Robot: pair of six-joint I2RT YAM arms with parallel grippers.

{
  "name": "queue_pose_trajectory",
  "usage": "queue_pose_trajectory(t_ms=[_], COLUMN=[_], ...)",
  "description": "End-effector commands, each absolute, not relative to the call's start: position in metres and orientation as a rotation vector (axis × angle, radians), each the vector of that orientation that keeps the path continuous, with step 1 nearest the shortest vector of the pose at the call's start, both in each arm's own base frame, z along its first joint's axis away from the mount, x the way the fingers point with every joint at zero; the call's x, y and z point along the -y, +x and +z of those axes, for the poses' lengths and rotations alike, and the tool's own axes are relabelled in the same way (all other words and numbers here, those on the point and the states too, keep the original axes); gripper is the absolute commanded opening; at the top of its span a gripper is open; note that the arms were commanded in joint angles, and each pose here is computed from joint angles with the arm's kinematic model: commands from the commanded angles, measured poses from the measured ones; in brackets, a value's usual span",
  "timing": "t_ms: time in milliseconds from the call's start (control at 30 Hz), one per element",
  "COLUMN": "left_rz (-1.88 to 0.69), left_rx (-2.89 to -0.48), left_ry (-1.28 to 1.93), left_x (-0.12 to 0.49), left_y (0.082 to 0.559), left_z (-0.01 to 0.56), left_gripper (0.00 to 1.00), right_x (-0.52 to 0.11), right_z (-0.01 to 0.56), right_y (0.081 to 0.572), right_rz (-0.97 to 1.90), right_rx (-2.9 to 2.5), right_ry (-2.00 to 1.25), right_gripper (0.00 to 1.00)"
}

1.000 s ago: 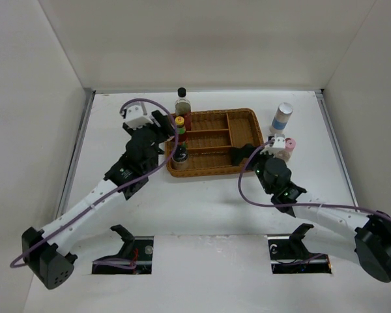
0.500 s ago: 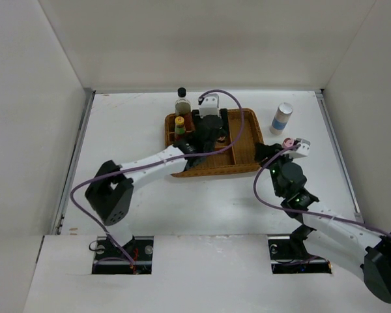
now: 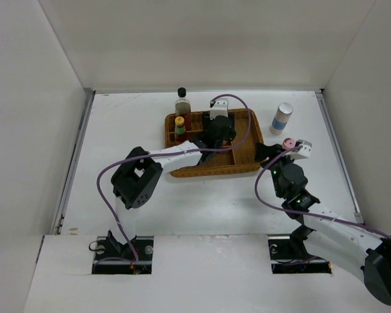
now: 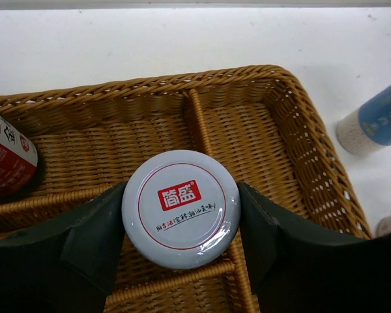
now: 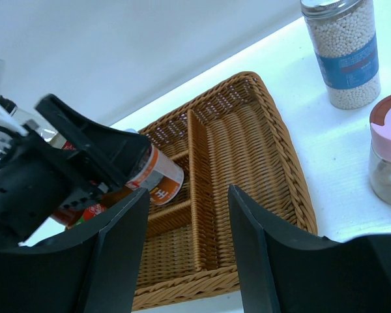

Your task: Organize the condiment bottles

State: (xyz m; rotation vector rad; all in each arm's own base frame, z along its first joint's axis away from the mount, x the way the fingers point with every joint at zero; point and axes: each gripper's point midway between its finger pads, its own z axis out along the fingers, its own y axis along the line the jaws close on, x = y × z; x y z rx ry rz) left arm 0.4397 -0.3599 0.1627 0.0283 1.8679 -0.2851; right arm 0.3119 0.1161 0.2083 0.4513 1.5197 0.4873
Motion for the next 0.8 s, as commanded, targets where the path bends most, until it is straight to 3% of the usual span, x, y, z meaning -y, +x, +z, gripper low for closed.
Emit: queue_pose_trajectory(t_ms=[0, 167, 467, 767], left_rz=[-0.404, -0.370, -0.354, -0.401], left_rx=[-1.677, -1.697, -1.747, -1.712], left_ry=[-0.082, -0.086, -0.053, -0.056], left_x=[0.366, 0.358, 0.363, 0.365], left_y=[0.461, 0.464, 0.449, 0.436], left_z=[0.232, 0.204, 0.165, 0.191], left_gripper=[0.30, 0.33, 0.57, 0.74], right_x=[-0.110, -0.111, -0.109, -0.100], right_z=[0.217, 0.216, 0.217, 0.221], right_y=[0.312, 0.313, 0.312, 0.309], right_rz=[0.496, 0.493, 0.492, 0.483], right_rx=[-1.476, -1.480, -1.473, -1.439], right_ry=[0.489, 0.488, 0.491, 0.517], right_gripper=[0.59, 0.63, 0.77, 0.79])
